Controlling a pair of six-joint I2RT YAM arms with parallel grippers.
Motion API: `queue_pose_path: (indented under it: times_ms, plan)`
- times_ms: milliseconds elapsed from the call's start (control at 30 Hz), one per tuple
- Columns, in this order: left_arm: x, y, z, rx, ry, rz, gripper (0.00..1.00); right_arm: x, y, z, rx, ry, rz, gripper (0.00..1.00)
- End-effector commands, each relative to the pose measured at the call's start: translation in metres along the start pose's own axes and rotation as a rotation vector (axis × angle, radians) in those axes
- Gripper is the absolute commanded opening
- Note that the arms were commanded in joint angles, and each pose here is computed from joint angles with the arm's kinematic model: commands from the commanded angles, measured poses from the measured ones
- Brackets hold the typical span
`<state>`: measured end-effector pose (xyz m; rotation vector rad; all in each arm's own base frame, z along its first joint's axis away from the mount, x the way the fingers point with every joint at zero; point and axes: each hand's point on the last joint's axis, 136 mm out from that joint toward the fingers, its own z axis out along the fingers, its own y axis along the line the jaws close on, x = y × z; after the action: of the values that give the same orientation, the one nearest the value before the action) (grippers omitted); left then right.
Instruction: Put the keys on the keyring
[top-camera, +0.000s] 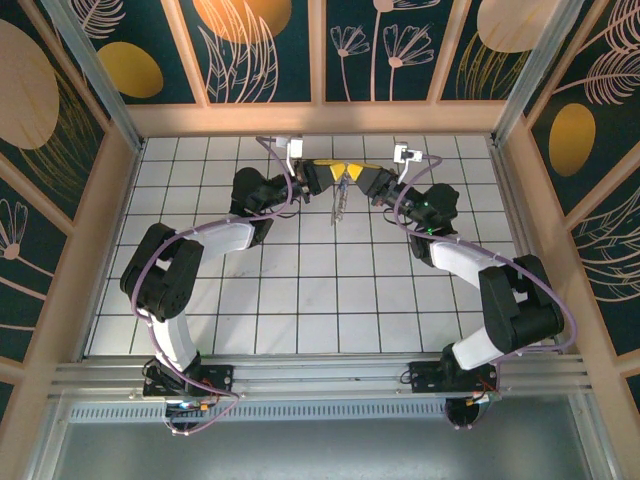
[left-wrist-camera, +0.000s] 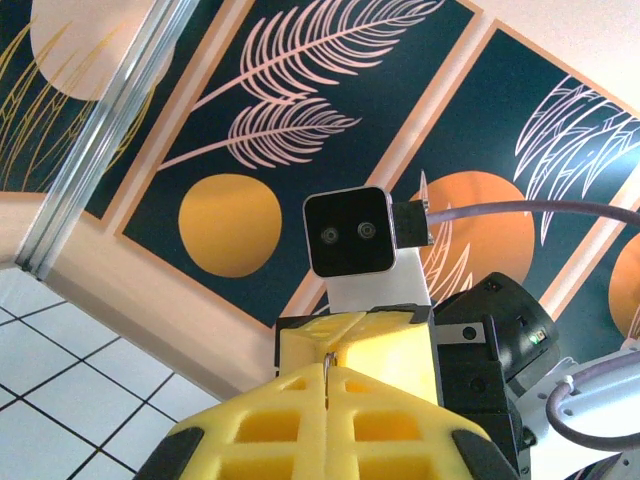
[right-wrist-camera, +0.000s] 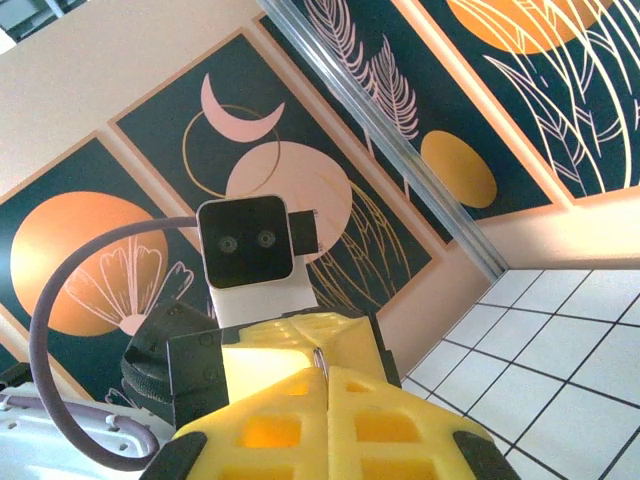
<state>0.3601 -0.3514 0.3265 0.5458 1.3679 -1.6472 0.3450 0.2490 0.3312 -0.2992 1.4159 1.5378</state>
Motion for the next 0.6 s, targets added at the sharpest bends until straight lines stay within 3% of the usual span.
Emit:
queue_pose_path:
  times_ms: [0, 100, 267, 567]
  plan:
    - [-0.005, -0.008, 0.008, 0.032, -0.004, 0.03, 0.0, -0.004, 0.021, 0.007, -0.088, 0.021, -0.048, 0.0]
    - [-0.006, -0.007, 0.009, 0.024, -0.004, 0.04, 0.01, -0.005, 0.014, 0.005, -0.058, 0.014, -0.047, 0.0]
    - [-0.013, -0.005, 0.01, -0.018, 0.008, 0.088, 0.21, -0.012, -0.001, -0.004, 0.003, 0.006, -0.055, 0.0]
    - [-0.036, 0.004, 0.0, -0.076, 0.033, 0.166, 0.31, -0.02, -0.016, -0.009, 0.035, 0.065, -0.075, 0.0]
